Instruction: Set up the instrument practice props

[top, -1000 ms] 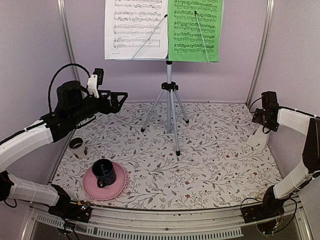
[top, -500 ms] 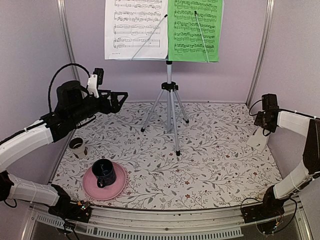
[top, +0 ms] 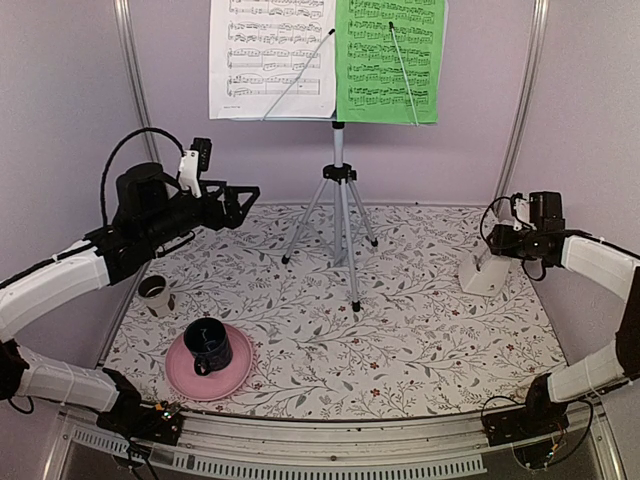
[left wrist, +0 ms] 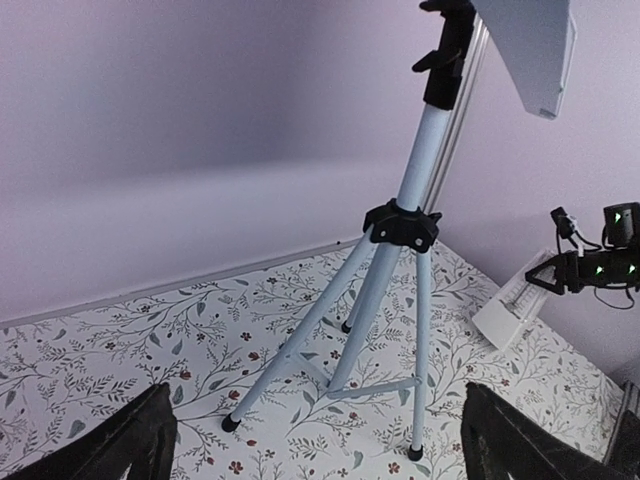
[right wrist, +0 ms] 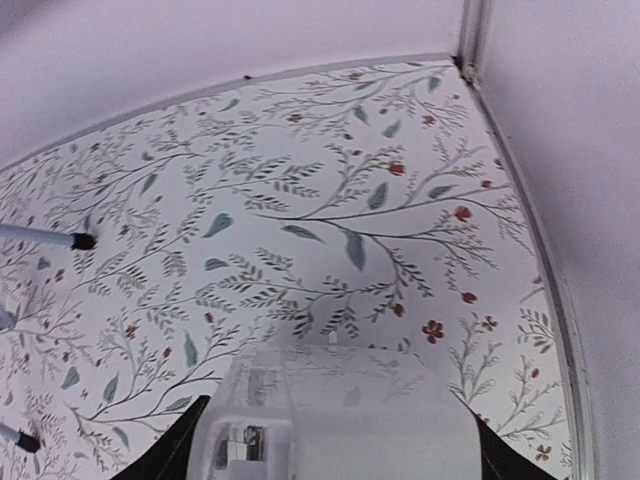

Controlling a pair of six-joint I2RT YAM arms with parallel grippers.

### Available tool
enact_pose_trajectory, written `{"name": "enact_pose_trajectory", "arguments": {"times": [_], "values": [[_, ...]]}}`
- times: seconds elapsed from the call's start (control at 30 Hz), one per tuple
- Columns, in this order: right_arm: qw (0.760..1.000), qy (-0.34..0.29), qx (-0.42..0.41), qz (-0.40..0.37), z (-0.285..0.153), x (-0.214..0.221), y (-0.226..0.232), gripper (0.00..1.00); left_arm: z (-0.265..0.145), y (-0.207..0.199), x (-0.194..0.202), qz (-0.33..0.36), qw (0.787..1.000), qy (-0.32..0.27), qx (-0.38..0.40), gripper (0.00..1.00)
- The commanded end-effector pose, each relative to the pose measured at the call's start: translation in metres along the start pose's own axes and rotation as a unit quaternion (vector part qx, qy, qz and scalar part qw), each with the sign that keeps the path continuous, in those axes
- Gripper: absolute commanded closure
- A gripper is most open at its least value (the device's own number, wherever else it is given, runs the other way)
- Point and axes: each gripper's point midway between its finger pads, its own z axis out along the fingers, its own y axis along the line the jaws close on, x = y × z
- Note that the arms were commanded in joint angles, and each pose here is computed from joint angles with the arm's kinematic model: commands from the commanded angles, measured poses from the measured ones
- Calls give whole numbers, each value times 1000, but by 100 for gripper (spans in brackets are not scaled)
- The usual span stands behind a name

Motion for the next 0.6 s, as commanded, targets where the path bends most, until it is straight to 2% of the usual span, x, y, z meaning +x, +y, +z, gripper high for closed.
{"name": "enact_pose_trajectory", "arguments": {"times": [0.0, 0.1, 0.27, 0.43, 0.57], "values": [[971, -104, -186, -109, -43, -45, 86, 57, 5, -3, 13, 3, 1000, 9, 21, 1], [947, -103, -258, -160, -62, -36, 126, 58, 4, -5, 16, 12, 999, 15, 27, 1], [887, -111, -374, -246, -109, -11, 195, 58, -3, -37, 27, 28, 992, 24, 122, 1], [807, -108, -489, -314, -160, 28, 253, 61, -19, -79, 57, 27, 971, 32, 237, 1], [742, -100, -553, -366, -199, 66, 289, 66, -38, -123, 94, 63, 946, 44, 314, 4]]}}
